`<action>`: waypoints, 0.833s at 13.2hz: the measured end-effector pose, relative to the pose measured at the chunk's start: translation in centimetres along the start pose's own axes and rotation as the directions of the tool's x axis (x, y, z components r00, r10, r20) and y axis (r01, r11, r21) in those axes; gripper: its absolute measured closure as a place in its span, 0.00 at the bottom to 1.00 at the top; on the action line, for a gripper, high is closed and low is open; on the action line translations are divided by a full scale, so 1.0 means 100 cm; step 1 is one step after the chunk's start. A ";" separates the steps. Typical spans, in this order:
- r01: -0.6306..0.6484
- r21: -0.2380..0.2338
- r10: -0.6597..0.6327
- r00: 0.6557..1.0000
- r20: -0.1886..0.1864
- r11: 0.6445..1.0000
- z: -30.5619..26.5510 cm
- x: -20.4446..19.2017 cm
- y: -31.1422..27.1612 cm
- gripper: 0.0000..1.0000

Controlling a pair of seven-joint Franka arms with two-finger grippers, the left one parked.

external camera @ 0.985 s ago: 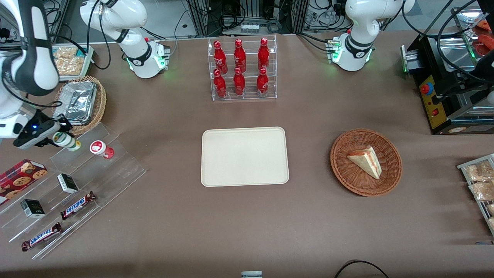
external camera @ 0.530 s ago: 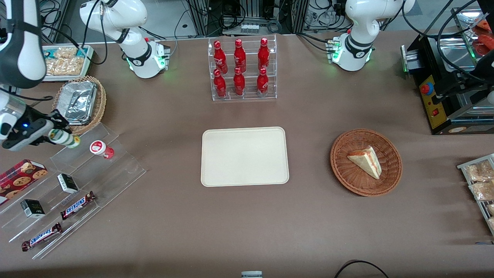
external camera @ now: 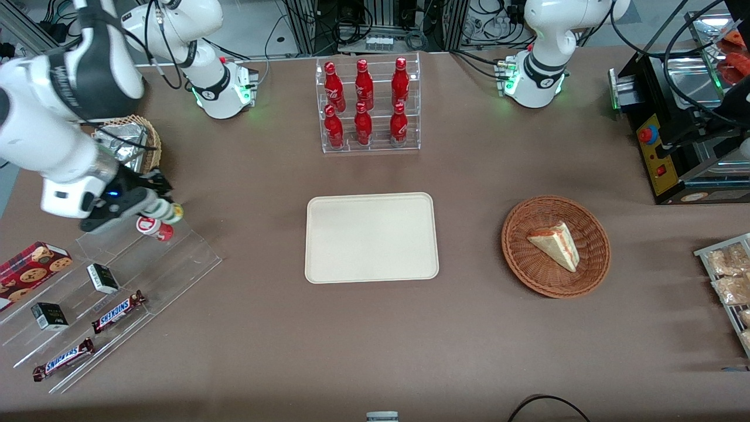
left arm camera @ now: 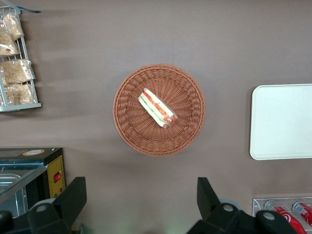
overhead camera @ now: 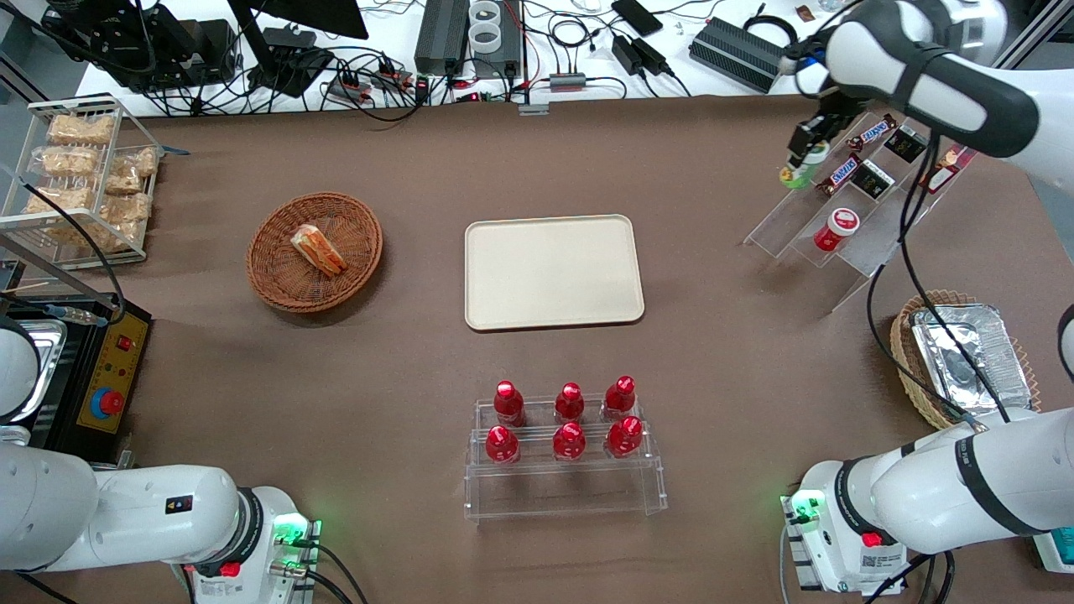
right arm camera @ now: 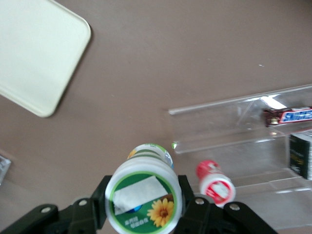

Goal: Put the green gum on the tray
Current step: 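Lift the gum bottle and carry it over the cream tray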

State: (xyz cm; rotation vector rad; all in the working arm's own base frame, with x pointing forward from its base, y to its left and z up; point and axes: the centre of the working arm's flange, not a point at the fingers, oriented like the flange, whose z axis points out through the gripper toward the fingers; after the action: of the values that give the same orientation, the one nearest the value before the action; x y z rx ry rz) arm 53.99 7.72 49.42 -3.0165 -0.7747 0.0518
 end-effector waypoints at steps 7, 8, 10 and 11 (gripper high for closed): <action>-0.216 -0.009 0.216 0.976 0.027 0.976 0.036 0.089 -0.168 0.41; -0.240 -0.014 0.241 0.970 0.019 0.971 0.044 0.102 -0.186 0.41; -0.288 -0.028 0.288 0.958 -0.005 0.957 0.067 0.124 -0.219 0.41; -0.312 -0.033 0.312 0.950 -0.019 0.949 0.081 0.132 -0.235 0.41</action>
State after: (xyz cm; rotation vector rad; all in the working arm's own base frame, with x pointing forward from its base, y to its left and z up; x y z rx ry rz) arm 53.91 34.76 41.76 -3.1376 -0.2921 0.0246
